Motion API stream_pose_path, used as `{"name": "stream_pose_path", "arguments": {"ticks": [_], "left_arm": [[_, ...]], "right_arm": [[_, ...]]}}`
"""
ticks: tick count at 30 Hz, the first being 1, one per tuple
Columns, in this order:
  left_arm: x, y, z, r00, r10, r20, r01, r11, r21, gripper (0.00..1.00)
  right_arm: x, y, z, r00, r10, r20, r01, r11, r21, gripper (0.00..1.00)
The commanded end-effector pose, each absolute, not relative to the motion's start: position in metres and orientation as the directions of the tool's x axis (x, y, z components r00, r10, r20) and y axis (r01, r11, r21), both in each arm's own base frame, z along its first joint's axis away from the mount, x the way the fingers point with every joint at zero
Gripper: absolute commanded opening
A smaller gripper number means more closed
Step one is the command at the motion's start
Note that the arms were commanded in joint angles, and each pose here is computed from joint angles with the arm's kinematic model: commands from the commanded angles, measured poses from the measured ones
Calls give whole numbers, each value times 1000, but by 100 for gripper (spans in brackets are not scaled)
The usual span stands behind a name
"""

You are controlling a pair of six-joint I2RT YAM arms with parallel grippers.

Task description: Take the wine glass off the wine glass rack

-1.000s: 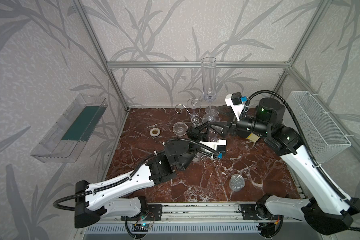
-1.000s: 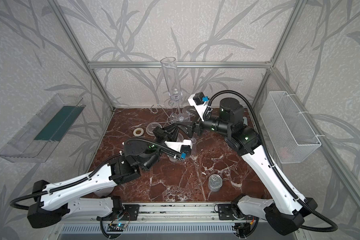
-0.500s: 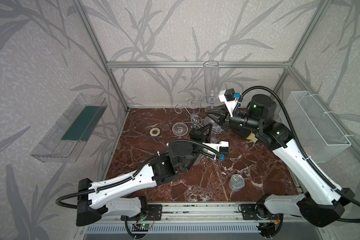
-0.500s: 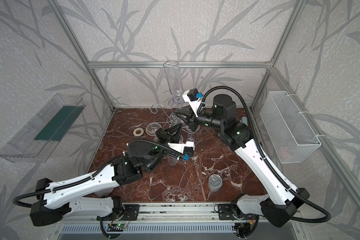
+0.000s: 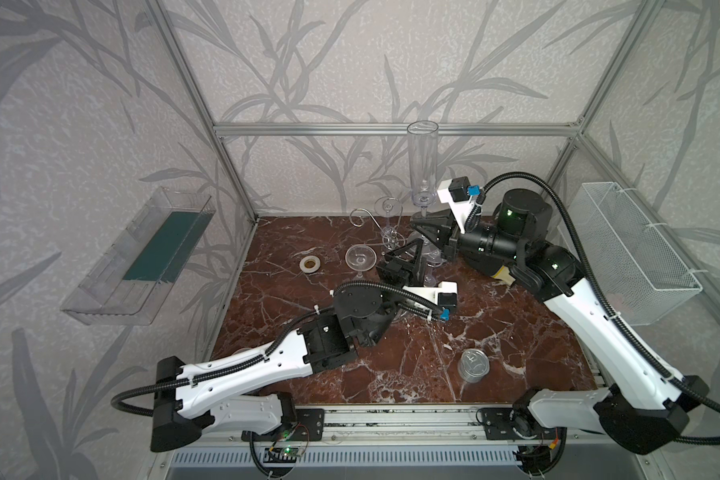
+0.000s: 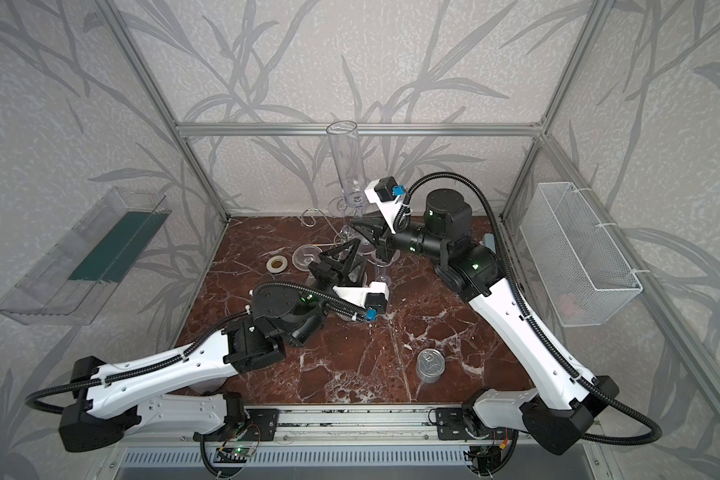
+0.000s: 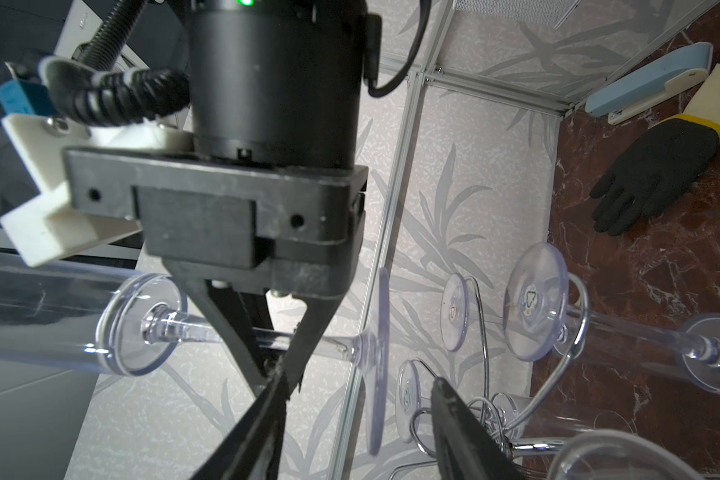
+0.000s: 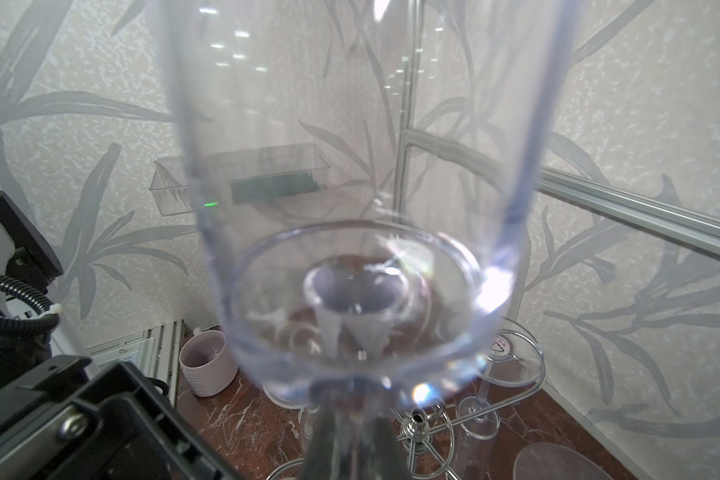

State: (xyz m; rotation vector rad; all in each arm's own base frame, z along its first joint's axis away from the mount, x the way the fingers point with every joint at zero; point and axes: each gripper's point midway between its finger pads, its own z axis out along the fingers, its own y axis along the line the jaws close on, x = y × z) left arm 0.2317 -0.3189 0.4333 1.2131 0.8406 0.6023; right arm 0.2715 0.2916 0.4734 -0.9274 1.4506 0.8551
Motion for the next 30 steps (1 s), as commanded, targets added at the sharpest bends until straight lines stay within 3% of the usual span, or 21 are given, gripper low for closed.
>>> {"name": "stream_pose_path", "arguments": {"ticks": [1, 4, 6, 11, 18, 30], "left_arm": [[221, -305, 464, 593, 720, -361, 37, 423, 905, 70], [206, -289, 494, 618, 563, -548, 157, 595, 788, 76], [191, -277, 513, 601, 380, -703, 332, 682, 652, 81], [171, -253, 545, 486, 73, -871, 593, 704, 390, 90], [193, -249, 550, 272, -105, -956, 715, 687, 129, 93], [203, -275, 572, 132, -250, -959, 861, 509, -15, 94]], "right_arm": [[262, 282, 496, 58, -46, -997, -895, 441, -72, 0], [261, 278, 499, 80, -52, -995, -885, 456, -95, 0], [260, 274, 502, 103, -55, -993, -873, 474, -116, 0], [257, 270, 504, 141, -63, -988, -860, 486, -154, 0], [250, 274, 497, 151, -53, -987, -882, 444, -159, 0], [240, 278, 482, 119, -67, -991, -913, 385, -136, 0]]}}
